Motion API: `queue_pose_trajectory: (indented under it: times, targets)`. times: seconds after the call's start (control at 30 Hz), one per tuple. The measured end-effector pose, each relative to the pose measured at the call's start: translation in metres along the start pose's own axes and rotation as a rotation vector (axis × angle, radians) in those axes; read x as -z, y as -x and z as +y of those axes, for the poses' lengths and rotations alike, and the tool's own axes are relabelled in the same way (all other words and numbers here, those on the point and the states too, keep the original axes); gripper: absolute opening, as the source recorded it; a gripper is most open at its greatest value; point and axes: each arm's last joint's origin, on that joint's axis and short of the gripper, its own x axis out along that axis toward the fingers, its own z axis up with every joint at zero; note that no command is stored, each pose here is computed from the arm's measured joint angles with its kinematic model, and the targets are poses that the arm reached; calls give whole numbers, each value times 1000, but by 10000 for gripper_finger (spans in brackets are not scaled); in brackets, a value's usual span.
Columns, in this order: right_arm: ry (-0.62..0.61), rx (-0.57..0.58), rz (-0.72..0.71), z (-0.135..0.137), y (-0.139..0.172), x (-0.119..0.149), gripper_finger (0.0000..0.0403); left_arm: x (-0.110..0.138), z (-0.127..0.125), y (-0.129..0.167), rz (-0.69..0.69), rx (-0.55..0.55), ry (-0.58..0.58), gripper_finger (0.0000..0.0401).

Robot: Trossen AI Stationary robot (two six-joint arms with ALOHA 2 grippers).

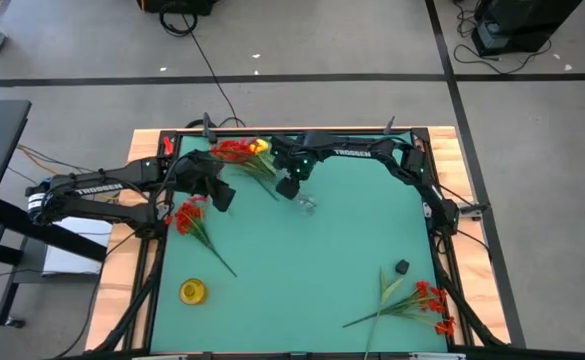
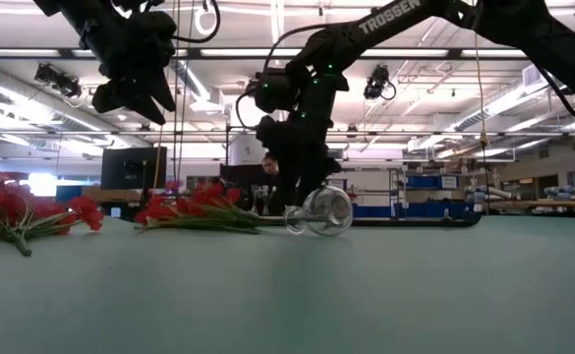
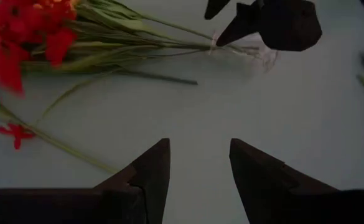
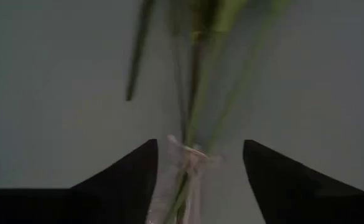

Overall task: Sort flowers into vase by color
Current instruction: Adjust the transparent vase

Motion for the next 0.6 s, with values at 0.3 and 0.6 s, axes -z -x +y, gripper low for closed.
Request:
queue_pose_trajectory:
  times: [0.3, 0.6]
  targets:
    - [-112, 8, 82, -5, 2, 7, 320, -6, 10, 0, -22, -39, 42, 172]
    - [-110, 47, 46, -5, -25, 10, 300, -10, 17, 0, -35, -65, 30, 172]
